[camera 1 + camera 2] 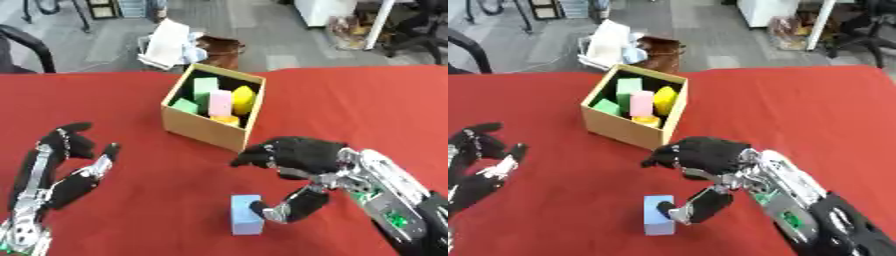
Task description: Pick up objects on the table and place them in the box.
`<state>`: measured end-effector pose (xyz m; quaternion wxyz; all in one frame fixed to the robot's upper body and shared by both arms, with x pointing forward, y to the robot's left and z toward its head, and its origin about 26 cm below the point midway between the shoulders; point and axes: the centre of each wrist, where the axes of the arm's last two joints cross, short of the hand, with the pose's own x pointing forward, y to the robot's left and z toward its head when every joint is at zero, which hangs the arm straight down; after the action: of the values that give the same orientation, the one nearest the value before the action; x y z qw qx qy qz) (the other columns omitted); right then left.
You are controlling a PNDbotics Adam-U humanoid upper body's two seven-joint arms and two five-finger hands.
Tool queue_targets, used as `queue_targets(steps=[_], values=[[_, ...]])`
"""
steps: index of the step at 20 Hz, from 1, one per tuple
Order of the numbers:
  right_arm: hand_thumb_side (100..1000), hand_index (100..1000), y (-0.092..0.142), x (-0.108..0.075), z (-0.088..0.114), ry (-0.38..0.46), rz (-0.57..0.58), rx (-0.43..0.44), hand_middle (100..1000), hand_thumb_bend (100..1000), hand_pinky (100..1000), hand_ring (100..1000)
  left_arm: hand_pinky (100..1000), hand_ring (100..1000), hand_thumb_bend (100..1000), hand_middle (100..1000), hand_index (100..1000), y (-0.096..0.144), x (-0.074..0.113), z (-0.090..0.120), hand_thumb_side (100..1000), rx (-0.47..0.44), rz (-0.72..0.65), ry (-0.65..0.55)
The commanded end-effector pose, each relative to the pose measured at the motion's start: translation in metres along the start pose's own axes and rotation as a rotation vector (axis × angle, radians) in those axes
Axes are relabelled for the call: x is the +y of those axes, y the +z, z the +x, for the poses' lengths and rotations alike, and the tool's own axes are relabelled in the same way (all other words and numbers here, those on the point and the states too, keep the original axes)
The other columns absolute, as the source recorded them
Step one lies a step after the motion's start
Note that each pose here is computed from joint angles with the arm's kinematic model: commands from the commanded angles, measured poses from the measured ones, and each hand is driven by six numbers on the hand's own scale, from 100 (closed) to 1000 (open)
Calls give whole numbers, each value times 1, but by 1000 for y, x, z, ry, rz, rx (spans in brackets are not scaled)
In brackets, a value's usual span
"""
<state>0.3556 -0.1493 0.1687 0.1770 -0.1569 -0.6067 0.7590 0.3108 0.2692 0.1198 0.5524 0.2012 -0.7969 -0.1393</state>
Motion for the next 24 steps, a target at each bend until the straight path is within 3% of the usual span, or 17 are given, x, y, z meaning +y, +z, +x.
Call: queue_targets(steps=[1, 8, 16, 18, 22, 24], values=[[680, 951, 3, -1, -1, -16, 3, 11, 827, 159, 795, 799, 643, 507, 490, 496, 778, -3, 8, 4, 385, -23, 5, -22], [742, 947, -2, 30, -8, -177, 57, 28, 815, 171, 776, 791, 644, 507, 485, 497, 779, -3, 7, 5, 386, -26, 0, -20], [732, 936, -7, 37, -9, -212, 97, 8, 790, 191, 770, 782, 644, 508, 480, 497, 780, -4, 6, 6, 388, -30, -7, -20], [696, 915, -7, 37, -10, -221, 99, 7, 732, 209, 762, 759, 644, 513, 478, 497, 778, -4, 6, 6, 388, -31, -7, -20], [592, 846, -7, 35, -13, -250, 105, -10, 588, 129, 747, 728, 644, 513, 475, 497, 779, -4, 6, 7, 388, -34, -6, -18], [466, 812, -6, 32, -14, -250, 103, -10, 560, 100, 748, 722, 644, 513, 474, 496, 779, -4, 6, 7, 388, -35, -7, -18]])
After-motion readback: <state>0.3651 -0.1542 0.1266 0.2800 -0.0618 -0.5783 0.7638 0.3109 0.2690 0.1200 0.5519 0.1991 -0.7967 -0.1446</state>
